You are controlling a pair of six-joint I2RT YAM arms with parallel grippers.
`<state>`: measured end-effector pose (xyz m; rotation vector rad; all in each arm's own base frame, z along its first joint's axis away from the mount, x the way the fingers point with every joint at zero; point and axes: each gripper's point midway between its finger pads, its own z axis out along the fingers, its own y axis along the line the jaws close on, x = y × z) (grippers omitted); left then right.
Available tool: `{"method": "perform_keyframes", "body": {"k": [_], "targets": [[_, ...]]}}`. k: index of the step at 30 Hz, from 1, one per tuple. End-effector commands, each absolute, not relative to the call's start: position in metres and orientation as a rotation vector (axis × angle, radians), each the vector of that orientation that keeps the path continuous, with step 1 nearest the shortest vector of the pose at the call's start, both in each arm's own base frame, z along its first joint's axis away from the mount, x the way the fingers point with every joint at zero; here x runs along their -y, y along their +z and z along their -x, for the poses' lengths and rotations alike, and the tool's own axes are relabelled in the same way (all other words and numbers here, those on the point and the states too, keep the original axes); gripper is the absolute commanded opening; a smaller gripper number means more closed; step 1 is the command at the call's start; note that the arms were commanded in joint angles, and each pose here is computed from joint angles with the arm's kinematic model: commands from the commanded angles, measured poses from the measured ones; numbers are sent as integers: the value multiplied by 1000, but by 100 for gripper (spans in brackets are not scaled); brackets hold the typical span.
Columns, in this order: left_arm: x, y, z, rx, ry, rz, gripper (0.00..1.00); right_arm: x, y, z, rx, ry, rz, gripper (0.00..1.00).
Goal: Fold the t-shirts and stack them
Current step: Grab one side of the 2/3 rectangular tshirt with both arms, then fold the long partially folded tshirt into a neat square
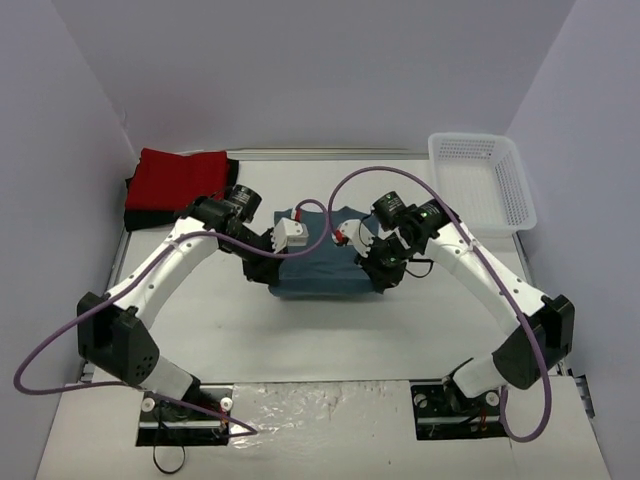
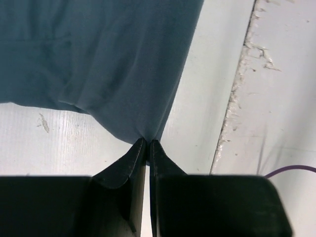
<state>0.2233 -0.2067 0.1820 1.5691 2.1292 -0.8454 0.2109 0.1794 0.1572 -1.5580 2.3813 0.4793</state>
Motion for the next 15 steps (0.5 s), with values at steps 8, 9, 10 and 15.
{"method": "perform_keyframes", "body": {"k": [8,9,10,15], "targets": [[192,203,-218,-2139,-756,-1575,2,-172,182,-217,-2357,453,1607,0],[192,202,-224,-2147,-729,-1562,2,-172,181,-221,-2358,452,1602,0],[193,202,-234,-2155,-709,-1532,2,-172,181,-231,-2358,440,1592,0],[190,206,-274,-2166,-596,-1415,3,-169,179,-262,-2377,419,1553,0]]}}
